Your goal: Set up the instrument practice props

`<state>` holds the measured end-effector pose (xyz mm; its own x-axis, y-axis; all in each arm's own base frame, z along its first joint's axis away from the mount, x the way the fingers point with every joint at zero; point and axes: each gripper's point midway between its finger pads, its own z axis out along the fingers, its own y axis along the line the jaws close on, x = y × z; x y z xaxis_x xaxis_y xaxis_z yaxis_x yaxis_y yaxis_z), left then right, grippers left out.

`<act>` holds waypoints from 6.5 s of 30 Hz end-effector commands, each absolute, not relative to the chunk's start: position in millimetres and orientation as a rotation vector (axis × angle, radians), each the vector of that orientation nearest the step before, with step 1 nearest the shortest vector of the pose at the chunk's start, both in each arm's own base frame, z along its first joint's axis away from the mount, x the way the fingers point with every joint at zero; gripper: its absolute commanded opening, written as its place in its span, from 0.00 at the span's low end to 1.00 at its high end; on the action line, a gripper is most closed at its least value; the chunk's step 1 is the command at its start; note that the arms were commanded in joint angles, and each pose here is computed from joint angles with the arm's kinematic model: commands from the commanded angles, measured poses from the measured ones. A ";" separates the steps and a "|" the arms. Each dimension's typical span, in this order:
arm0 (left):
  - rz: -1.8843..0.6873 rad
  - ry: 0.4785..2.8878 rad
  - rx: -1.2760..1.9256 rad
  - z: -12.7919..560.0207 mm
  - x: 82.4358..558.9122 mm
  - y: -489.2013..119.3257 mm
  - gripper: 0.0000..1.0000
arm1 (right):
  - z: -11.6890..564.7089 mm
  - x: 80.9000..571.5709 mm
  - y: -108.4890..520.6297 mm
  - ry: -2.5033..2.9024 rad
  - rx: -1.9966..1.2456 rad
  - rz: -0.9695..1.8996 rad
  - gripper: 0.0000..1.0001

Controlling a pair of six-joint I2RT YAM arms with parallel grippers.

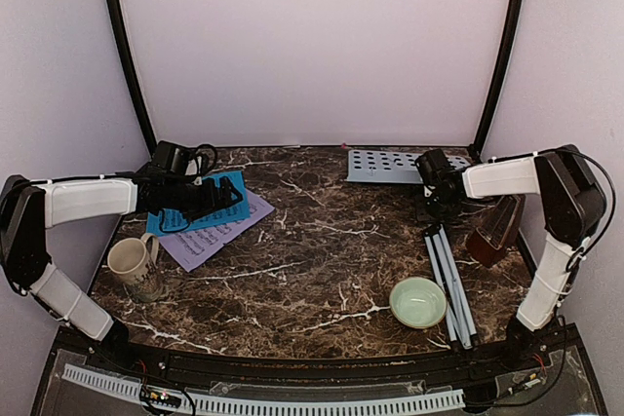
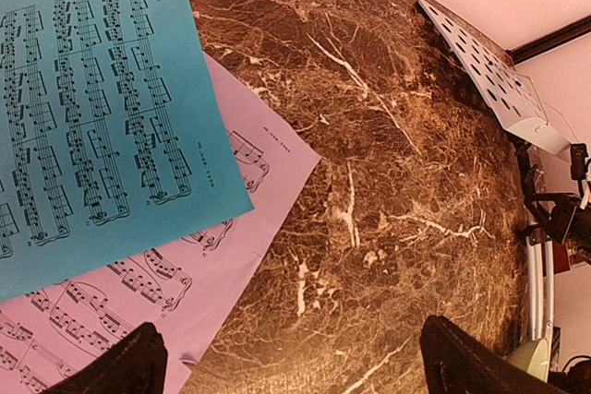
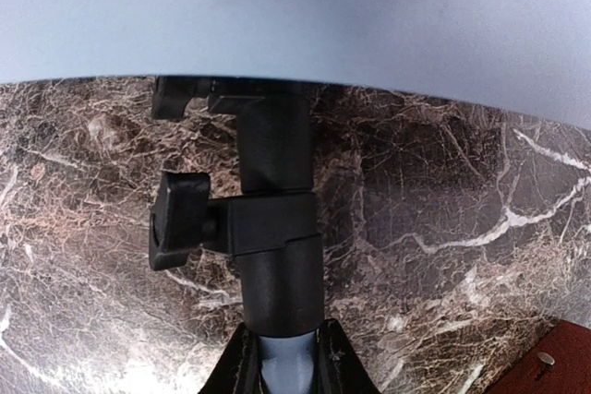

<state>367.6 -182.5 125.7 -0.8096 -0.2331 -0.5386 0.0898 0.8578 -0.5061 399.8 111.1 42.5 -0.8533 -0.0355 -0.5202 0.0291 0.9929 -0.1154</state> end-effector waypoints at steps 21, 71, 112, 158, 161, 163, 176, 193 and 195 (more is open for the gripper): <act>-0.721 2.308 -0.056 159.5 366.8 -183.2 0.99 | 212.3 428.8 112.7 2.103 0.126 0.024 0.00; -1.546 1.499 0.259 501.6 344.9 -271.1 0.99 | 502.4 377.7 196.5 1.113 -0.278 0.300 0.00; -1.541 1.521 0.159 487.1 322.9 -271.7 0.81 | 522.8 335.6 237.0 0.973 -0.320 0.290 0.00; -1.395 1.106 0.477 604.7 258.7 -291.7 0.00 | 475.4 318.3 296.4 0.965 -0.374 0.504 0.68; -1.395 1.067 0.508 614.7 251.5 -290.6 0.00 | 463.3 313.6 296.8 0.991 -0.388 0.524 0.77; -1.386 1.039 0.530 621.4 247.0 -289.4 0.00 | 454.9 310.3 295.3 1.012 -0.391 0.539 0.79; -1.393 0.871 0.462 684.8 227.9 -263.7 0.00 | 382.5 301.5 272.0 1.224 -0.373 0.557 0.74; -1.444 0.816 0.534 698.9 212.8 -266.7 0.00 | 310.2 327.2 279.1 1.469 -0.403 0.446 0.45; -1.449 0.828 0.537 696.5 215.1 -269.4 0.00 | 305.3 330.8 280.4 1.479 -0.406 0.426 0.45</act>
<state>303.7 -334.6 542.0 -0.4549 -0.3430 -0.8218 0.8093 0.2257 -0.5422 324.6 277.5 309.0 0.0472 0.0549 -0.9974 -0.5320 0.8465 0.0214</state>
